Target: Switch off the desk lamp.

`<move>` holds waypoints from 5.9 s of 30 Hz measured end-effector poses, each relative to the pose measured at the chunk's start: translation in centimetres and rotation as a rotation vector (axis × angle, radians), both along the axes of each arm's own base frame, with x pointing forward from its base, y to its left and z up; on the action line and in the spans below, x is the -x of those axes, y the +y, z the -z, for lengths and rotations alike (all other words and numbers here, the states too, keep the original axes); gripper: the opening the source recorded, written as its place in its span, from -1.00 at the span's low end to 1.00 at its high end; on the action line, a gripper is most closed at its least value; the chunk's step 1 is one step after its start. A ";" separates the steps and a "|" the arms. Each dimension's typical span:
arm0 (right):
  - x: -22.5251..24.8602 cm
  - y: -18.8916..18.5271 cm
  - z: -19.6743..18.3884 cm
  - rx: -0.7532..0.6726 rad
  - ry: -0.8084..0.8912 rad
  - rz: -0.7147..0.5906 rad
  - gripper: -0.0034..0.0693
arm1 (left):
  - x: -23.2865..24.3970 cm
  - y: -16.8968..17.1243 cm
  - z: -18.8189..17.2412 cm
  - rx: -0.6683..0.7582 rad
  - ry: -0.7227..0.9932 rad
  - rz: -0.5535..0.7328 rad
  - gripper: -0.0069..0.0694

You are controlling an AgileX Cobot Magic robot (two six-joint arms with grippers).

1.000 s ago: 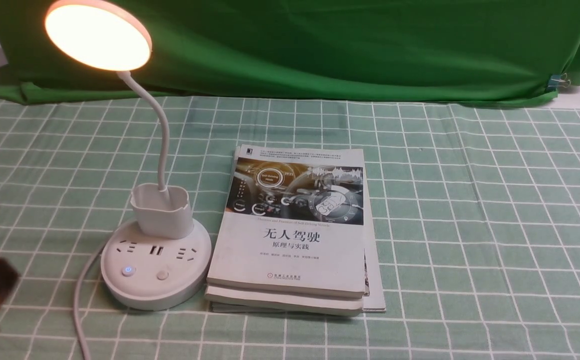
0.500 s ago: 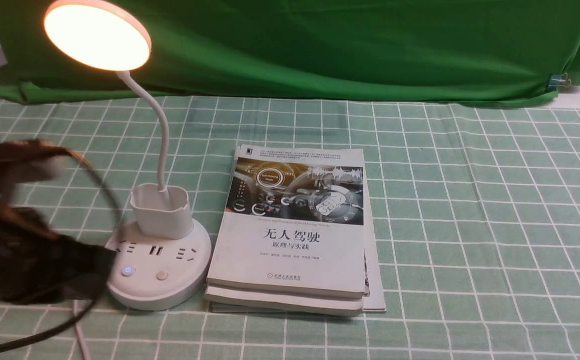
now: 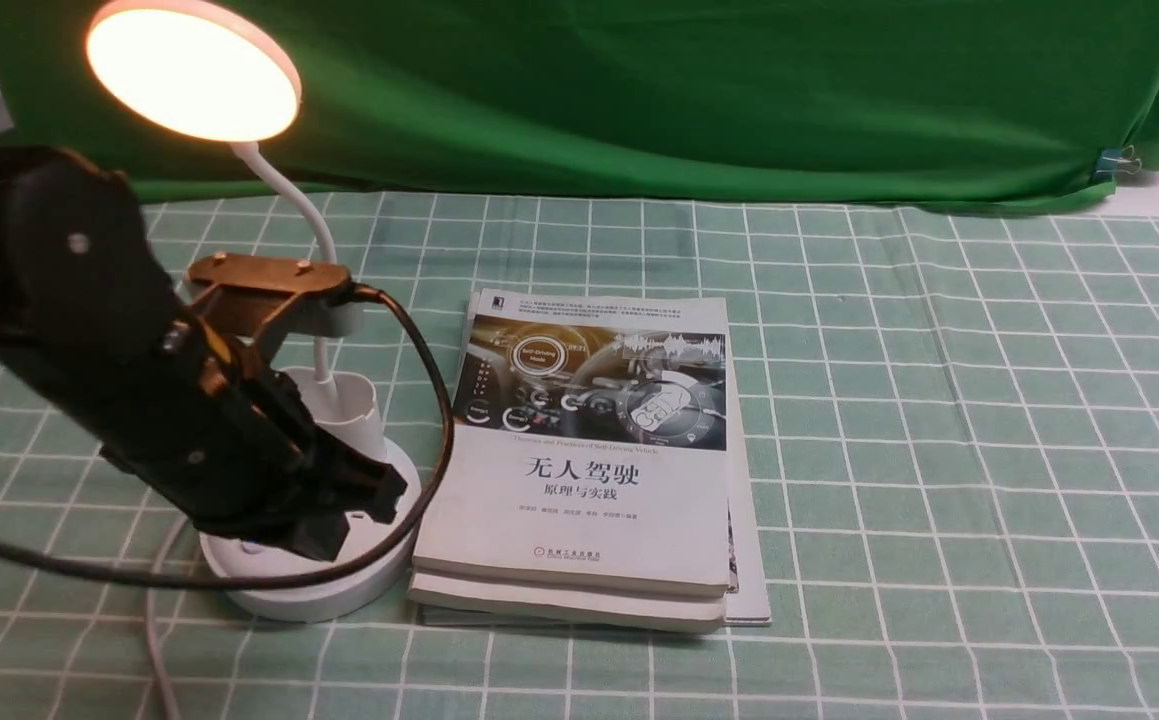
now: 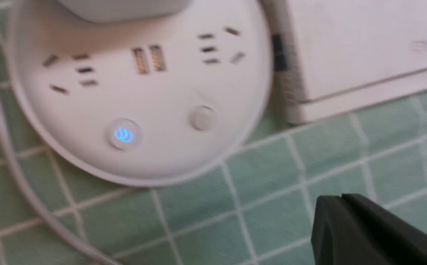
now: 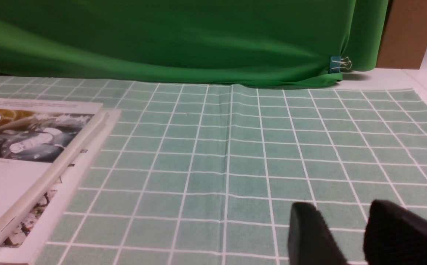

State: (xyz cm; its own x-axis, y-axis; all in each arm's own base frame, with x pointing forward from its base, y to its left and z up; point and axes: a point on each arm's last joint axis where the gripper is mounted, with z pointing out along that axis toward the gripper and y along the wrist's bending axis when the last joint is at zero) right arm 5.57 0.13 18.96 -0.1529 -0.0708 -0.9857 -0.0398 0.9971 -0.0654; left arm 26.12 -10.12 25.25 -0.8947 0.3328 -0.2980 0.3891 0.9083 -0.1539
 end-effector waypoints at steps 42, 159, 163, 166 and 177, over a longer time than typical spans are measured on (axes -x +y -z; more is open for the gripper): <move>0.0 0.0 0.0 0.000 0.000 0.000 -0.24 | -4.8 -0.1 4.2 -0.175 0.040 0.009 -0.82; 0.0 0.0 0.0 0.000 0.000 0.000 -0.24 | 18.7 7.6 3.5 0.279 -1.027 -0.182 -0.82; 0.0 0.0 0.0 0.000 0.000 0.000 -0.24 | 18.7 7.6 3.5 0.251 -1.035 -0.162 -0.82; 0.0 0.0 0.0 0.000 0.000 0.000 -0.24 | 18.7 7.7 3.7 0.215 -1.038 -0.136 -0.82; 0.0 0.0 0.0 0.000 0.000 0.000 -0.24 | 19.8 9.8 5.7 0.115 -1.118 -0.414 -0.82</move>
